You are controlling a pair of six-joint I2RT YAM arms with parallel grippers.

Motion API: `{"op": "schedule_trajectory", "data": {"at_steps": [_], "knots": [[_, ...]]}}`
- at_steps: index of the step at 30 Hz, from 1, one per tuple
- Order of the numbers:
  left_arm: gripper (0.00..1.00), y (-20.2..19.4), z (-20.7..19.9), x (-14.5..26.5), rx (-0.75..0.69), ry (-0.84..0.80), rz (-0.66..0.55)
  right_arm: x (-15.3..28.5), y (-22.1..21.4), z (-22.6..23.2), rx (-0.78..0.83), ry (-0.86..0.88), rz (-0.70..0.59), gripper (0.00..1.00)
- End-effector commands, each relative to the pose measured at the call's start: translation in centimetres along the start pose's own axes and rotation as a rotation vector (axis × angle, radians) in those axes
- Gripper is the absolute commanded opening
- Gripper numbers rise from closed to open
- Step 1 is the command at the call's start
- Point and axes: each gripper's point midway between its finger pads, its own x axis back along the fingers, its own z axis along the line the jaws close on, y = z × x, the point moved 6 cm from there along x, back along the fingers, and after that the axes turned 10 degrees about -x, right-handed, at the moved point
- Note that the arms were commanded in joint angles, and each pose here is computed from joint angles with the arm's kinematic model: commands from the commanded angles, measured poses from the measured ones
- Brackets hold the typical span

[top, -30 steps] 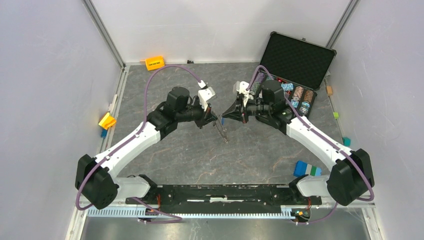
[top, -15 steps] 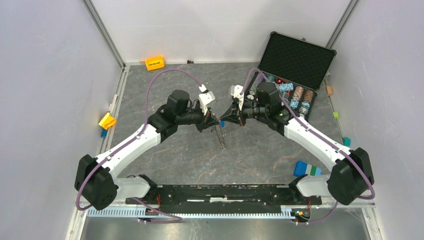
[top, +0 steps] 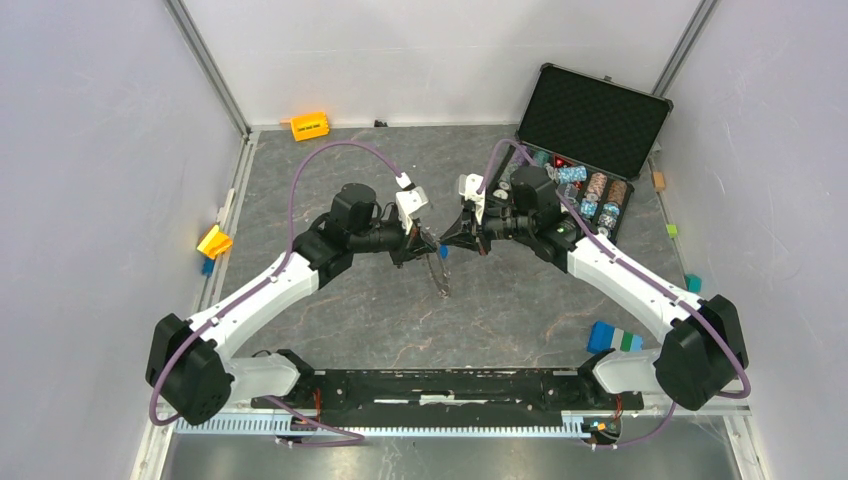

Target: Put the keys on the keyring

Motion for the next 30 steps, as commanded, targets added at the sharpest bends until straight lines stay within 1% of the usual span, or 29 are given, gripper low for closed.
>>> {"op": "schedule_trajectory", "data": {"at_steps": [1, 15, 30], "knots": [[0.02, 2.2, -0.3, 0.6, -0.095, -0.020, -0.091, -0.1, 1.6, 0.1, 0.056, 0.013, -0.026, 0.00], [0.02, 2.1, -0.3, 0.7, -0.106, -0.017, -0.090, 0.1, 1.8, 0.1, 0.070, 0.001, -0.029, 0.00], [0.02, 1.8, -0.2, 0.3, -0.094, -0.029, -0.072, -0.5, 2.4, 1.0, 0.086, 0.049, -0.025, 0.00]]}}
